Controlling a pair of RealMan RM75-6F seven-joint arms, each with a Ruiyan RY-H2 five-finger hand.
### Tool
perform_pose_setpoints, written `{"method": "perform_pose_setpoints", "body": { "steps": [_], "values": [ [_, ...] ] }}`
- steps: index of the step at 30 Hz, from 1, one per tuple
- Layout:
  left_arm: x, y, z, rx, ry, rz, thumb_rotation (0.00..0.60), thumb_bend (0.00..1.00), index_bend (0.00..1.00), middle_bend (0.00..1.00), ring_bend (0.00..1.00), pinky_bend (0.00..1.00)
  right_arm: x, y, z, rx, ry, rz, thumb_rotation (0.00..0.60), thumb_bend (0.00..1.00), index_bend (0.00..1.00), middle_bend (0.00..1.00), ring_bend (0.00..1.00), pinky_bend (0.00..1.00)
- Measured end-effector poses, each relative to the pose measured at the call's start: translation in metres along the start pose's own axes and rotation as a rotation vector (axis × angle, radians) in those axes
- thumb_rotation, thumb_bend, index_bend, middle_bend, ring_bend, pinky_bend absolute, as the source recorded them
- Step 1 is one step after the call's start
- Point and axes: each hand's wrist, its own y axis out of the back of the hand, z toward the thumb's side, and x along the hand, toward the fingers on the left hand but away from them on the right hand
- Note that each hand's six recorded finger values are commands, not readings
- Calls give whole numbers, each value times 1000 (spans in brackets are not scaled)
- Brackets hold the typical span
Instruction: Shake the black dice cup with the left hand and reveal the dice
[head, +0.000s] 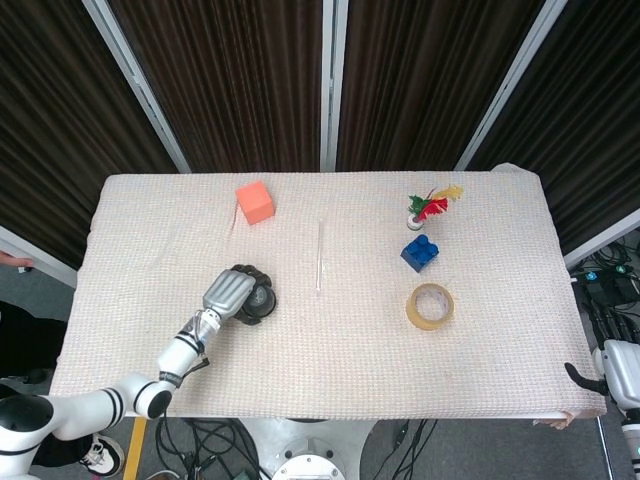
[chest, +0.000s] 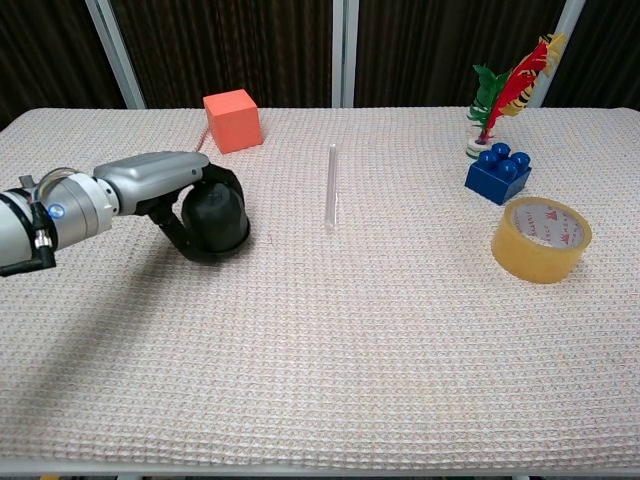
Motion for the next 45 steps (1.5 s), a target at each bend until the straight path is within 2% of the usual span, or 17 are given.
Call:
{"method": "perform_pose_setpoints", "body": {
  "steps": [6, 12, 16, 20, 26, 37, 45],
  "values": [
    [-1, 3, -1, -29, -10, -9, 600, 44, 156, 98, 44, 138, 0, 0, 0, 0, -1, -3, 600, 160, 0, 0, 0, 0],
    [-4, 5, -4, -42, -21, -20, 600, 32, 148, 94, 42, 137, 0, -1, 1, 2, 1, 1, 600, 160, 0, 0, 0, 0],
    [-5, 4, -6, -45, -16, -23, 600, 32, 152, 137, 42, 138, 0, 0, 0, 2, -1, -2, 600, 159, 0, 0, 0, 0],
    [-5, 6, -8, -43, -13, -23, 600, 32, 173, 249, 46, 147, 0, 0, 0, 1, -3, -1, 600, 160, 0, 0, 0, 0],
    [-3, 14, -6, -39, -10, 1, 600, 45, 217, 329, 110, 164, -1, -1, 0, 2, -3, 1, 600, 160, 0, 0, 0, 0],
    [-3, 19, -1, -56, -11, 20, 600, 117, 259, 401, 172, 177, -1, -2, -2, 3, -9, 3, 600, 160, 0, 0, 0, 0],
    [-7, 32, 6, -69, -39, 57, 600, 130, 272, 408, 177, 178, -1, -2, -1, 5, -8, 2, 600, 160, 0, 0, 0, 0]
  ]
}}
